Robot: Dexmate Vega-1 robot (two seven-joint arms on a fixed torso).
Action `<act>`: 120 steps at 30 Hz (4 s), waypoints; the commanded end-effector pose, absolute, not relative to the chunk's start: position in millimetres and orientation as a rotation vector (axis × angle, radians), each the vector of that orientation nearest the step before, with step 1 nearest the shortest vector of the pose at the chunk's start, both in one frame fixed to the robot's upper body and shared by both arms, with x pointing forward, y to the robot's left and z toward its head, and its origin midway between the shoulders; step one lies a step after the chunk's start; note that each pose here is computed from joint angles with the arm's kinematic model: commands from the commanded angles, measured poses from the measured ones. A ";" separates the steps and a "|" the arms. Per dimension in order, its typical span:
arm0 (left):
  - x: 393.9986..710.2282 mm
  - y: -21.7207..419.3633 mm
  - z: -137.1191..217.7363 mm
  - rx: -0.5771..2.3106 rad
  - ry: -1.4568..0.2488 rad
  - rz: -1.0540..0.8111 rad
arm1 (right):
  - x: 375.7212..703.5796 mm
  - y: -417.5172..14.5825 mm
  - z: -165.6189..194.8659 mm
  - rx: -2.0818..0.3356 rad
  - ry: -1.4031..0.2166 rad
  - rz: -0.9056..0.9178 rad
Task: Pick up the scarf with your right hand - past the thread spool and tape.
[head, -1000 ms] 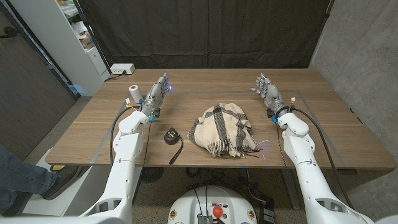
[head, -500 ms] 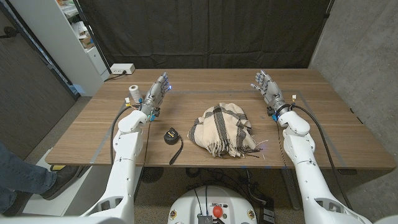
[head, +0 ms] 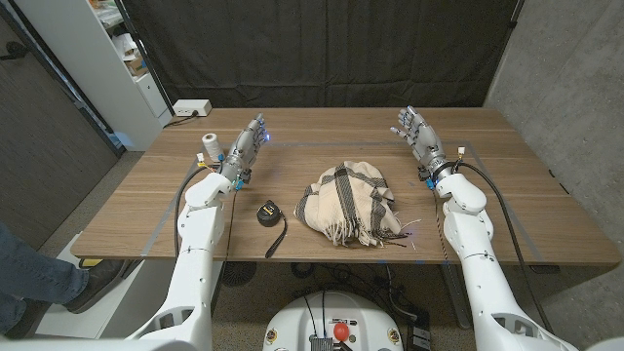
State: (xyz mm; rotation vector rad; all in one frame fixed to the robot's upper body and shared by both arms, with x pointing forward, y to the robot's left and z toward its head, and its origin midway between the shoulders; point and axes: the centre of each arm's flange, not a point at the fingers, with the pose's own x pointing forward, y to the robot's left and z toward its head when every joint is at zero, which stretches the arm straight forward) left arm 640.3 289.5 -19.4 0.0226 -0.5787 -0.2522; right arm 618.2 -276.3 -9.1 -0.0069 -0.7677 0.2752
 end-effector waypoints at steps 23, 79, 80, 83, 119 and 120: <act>638.4 295.1 -22.3 -0.040 -0.595 -0.240 | 592.2 -262.4 0.5 -0.024 -0.880 0.345; 644.0 285.3 -21.5 -0.062 -0.575 -0.284 | 541.8 -230.0 16.4 -0.158 -1.103 0.423; 643.9 285.4 -21.3 -0.058 -0.576 -0.283 | 541.3 -229.8 16.2 -0.162 -1.108 0.420; 644.1 285.8 -21.7 -0.060 -0.574 -0.285 | 539.7 -228.8 16.0 -0.177 -1.119 0.408; 645.7 280.7 -24.3 -0.085 -0.565 -0.321 | 514.3 -214.5 15.6 -0.378 -1.328 0.319; 645.7 280.6 -24.6 -0.086 -0.564 -0.320 | 513.3 -214.1 15.5 -0.387 -1.333 0.314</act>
